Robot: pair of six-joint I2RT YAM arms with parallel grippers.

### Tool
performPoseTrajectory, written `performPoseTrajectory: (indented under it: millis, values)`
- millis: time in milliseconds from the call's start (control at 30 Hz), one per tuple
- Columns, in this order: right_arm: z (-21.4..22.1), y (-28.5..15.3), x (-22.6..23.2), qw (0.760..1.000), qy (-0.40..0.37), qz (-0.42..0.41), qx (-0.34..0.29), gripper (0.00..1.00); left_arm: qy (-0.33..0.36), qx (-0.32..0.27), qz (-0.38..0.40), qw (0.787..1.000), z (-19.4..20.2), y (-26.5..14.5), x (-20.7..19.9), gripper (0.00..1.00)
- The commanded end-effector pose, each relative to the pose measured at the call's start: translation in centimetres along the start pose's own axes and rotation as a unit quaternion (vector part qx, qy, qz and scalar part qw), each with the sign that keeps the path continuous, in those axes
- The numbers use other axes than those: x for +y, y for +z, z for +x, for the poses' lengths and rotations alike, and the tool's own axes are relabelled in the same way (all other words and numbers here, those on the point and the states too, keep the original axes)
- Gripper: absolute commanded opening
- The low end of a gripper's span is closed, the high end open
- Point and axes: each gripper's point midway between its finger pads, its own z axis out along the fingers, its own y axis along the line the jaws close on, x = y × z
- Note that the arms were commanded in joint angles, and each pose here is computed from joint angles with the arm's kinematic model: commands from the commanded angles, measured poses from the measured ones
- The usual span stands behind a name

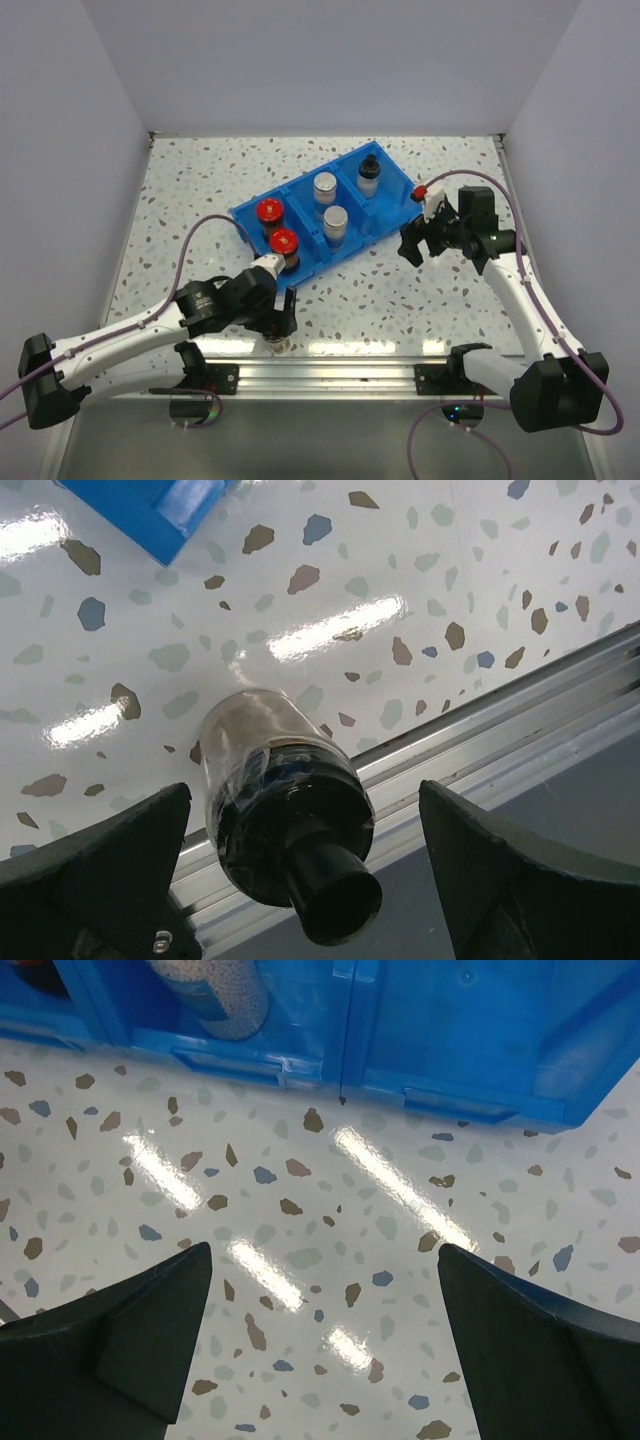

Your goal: Organize the condiment bottles

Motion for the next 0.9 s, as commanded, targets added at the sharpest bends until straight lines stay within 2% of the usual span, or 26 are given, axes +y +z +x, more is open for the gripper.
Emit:
performPoseTrajectory:
  millis: [0, 200, 633, 667, 733, 767, 800, 867]
  values:
    - [-0.8, 0.0, 0.1, 1.000, -0.007, -0.008, -0.015, 0.99, 0.006, -0.008, -0.032, 0.999, -0.6, -0.3, -0.3, 1.00]
    - [-0.6, 0.1, 0.0, 1.000, -0.006, -0.008, -0.012, 0.98, 0.029, -0.008, -0.088, 0.996, -0.3, -0.2, 0.4, 1.00]
    - [-0.6, -0.1, -0.1, 1.000, -0.007, -0.006, -0.012, 0.99, 0.081, 0.017, -0.145, 0.986, 1.5, 0.8, 0.3, 0.97]
    - [-0.7, -0.1, 0.0, 1.000, -0.008, -0.007, -0.013, 0.99, 0.084, 0.017, -0.149, 0.985, 1.4, 0.9, 0.3, 0.93]
    - [-0.7, -0.2, 0.0, 1.000, -0.008, -0.006, -0.015, 0.99, 0.083, 0.008, -0.146, 0.986, 0.9, 0.8, -0.1, 0.71]
    - [-0.8, -0.2, -0.1, 1.000, -0.009, -0.006, -0.016, 0.98, 0.084, 0.003, -0.142, 0.986, 0.5, 0.8, -0.4, 0.60]
    - [-0.8, -0.3, 0.0, 1.000, -0.011, -0.007, -0.017, 0.98, 0.083, -0.009, -0.136, 0.987, -0.1, 0.7, -0.9, 0.41]
    - [-0.8, -0.3, 0.0, 1.000, -0.010, -0.006, -0.017, 0.98, 0.092, -0.026, -0.120, 0.988, -1.3, 0.5, -2.2, 0.30]
